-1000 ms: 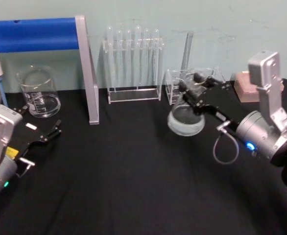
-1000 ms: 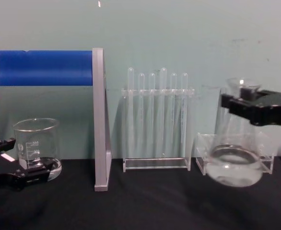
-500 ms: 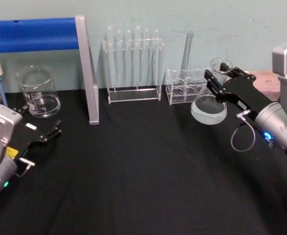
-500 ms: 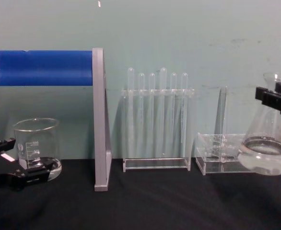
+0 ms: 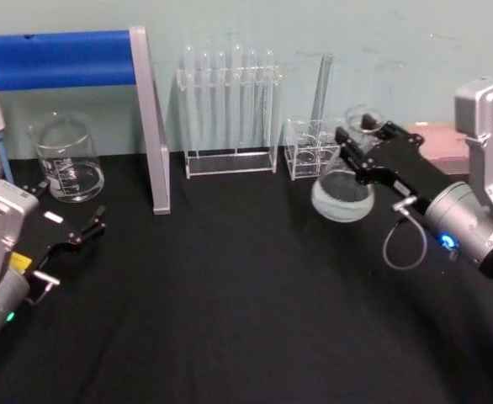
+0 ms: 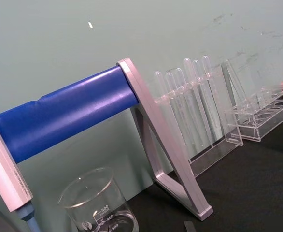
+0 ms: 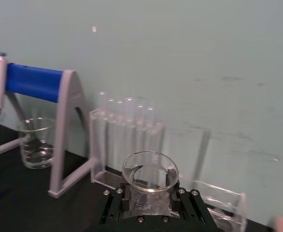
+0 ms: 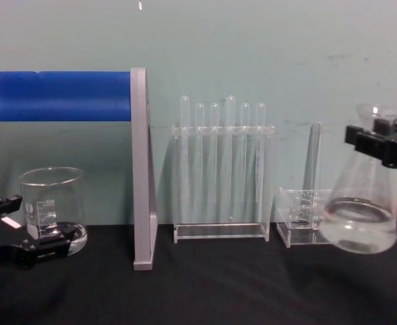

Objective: Grasp the erlenmeyer flask with one hand, shake it three times, then place it back.

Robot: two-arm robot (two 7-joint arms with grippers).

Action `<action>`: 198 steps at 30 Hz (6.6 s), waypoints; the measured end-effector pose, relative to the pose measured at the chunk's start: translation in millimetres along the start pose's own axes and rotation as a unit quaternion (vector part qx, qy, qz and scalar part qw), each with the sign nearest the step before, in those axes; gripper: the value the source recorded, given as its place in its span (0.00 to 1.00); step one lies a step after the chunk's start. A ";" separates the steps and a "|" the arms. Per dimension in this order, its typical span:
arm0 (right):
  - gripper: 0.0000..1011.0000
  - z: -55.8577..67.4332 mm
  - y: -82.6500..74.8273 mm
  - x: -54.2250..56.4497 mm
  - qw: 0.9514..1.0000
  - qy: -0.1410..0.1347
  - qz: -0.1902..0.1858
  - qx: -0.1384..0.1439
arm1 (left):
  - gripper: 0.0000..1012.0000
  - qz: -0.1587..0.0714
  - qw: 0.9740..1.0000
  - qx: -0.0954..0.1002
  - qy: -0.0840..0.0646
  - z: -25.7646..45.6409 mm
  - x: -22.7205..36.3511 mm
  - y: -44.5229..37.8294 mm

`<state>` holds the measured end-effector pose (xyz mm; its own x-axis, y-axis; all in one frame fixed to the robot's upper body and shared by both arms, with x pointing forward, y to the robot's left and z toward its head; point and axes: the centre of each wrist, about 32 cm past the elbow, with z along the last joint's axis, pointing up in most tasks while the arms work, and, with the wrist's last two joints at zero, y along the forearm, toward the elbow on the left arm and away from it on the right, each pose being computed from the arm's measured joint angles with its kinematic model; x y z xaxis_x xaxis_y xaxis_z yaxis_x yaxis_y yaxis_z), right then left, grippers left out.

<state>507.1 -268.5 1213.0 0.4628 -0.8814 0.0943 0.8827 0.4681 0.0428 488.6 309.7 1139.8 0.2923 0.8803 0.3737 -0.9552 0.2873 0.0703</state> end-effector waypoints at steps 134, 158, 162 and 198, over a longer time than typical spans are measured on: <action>0.45 -7.9 3.7 -43.1 0.996 0.012 0.085 -0.004 | 0.99 0.000 1.000 0.000 0.000 0.0 0.0 0.0; 0.45 -39.8 2.1 -50.1 0.995 0.008 0.091 -0.029 | 0.99 0.000 1.000 0.000 0.000 0.0 0.0 0.0; 0.45 -42.6 1.6 -50.9 0.995 0.010 0.090 -0.031 | 0.99 0.000 1.000 0.000 0.000 0.0 0.0 0.0; 0.45 -54.8 -1.5 -52.6 0.994 0.022 0.093 -0.052 | 0.99 0.000 1.000 0.000 0.000 0.0 0.0 0.0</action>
<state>485.9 -226.3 1153.5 0.6198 -0.7833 0.0473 0.7842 0.6160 -0.0746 488.6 309.7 1139.8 0.2923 0.8803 0.3737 -0.9553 0.2873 0.0702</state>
